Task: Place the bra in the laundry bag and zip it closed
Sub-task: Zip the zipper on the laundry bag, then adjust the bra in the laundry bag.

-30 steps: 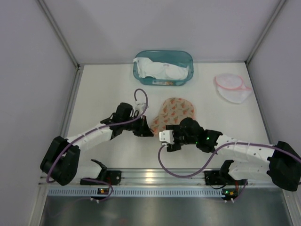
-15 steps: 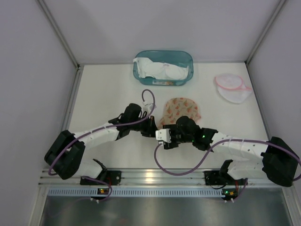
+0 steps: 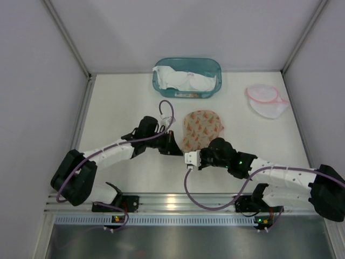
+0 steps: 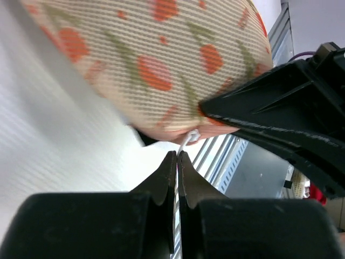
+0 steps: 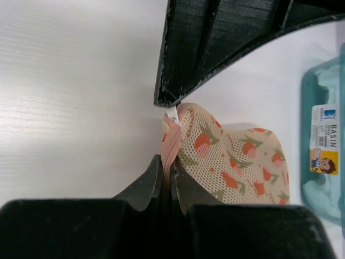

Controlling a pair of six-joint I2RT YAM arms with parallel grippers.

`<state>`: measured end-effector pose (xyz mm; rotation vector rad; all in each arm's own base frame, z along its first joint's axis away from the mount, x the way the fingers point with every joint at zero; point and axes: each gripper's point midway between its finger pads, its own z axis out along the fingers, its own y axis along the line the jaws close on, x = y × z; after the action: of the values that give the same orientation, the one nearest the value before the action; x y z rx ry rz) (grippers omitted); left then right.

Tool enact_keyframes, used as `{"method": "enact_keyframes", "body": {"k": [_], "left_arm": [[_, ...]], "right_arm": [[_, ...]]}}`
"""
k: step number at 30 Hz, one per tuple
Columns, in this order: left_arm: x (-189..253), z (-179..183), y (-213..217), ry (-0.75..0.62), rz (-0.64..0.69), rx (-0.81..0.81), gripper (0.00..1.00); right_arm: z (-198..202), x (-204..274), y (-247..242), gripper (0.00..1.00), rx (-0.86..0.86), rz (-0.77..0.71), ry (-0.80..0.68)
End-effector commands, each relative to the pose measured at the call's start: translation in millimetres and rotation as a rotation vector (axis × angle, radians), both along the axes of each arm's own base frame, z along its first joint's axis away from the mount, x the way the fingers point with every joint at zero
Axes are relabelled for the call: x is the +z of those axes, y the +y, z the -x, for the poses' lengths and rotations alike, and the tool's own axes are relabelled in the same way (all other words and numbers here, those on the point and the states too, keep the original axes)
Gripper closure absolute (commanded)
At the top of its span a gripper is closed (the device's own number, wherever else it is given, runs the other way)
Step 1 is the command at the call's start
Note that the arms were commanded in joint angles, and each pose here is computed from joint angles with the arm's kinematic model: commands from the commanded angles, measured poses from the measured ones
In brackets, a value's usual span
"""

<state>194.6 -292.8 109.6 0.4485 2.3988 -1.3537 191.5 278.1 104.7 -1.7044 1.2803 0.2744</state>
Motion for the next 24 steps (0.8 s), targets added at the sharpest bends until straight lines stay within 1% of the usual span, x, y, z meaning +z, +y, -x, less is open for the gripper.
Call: {"method": "enact_keyframes", "body": {"k": [1, 5, 9, 11, 14, 15, 16, 18, 19, 22, 23, 24], "left_arm": [[-8, -39, 37, -0.074, -0.085, 0.114, 1.00], [-14, -54, 49, -0.083, -0.101, 0.140, 1.00], [-6, -58, 45, -0.101, -0.073, 0.125, 1.00], [3, -55, 41, -0.102, -0.042, 0.098, 1.00], [8, -49, 37, -0.119, -0.024, 0.065, 1.00], [7, -47, 37, -0.129, -0.030, 0.058, 0.97], [7, -47, 38, -0.138, -0.031, 0.058, 0.90], [6, -45, 40, -0.150, -0.022, 0.048, 0.79], [11, -49, 39, -0.181, -0.002, 0.049, 0.64], [26, -59, 41, -0.294, 0.012, 0.052, 0.45], [32, -62, 41, -0.317, 0.020, 0.061, 0.42], [41, -64, 38, -0.299, 0.050, 0.072, 0.41]], "right_arm": [[5, 4, -19, 1.00, -0.008, -0.016, -0.054], [8, 3, -26, 1.00, -0.005, -0.030, -0.087], [4, 1, -32, 1.00, -0.010, -0.045, -0.132], [2, 8, -29, 1.00, -0.007, -0.063, -0.132], [2, 17, -25, 1.00, -0.001, -0.102, -0.093], [5, 26, -19, 1.00, 0.020, -0.134, -0.077], [7, 29, -18, 1.00, 0.021, -0.157, -0.042], [16, 41, -10, 1.00, 0.076, -0.214, 0.002], [16, 53, -7, 1.00, 0.071, -0.256, 0.011], [18, 67, -3, 1.00, 0.066, -0.305, 0.047], [19, 65, -4, 1.00, 0.067, -0.299, 0.057], [19, 66, -4, 1.00, 0.066, -0.302, 0.058]]}}
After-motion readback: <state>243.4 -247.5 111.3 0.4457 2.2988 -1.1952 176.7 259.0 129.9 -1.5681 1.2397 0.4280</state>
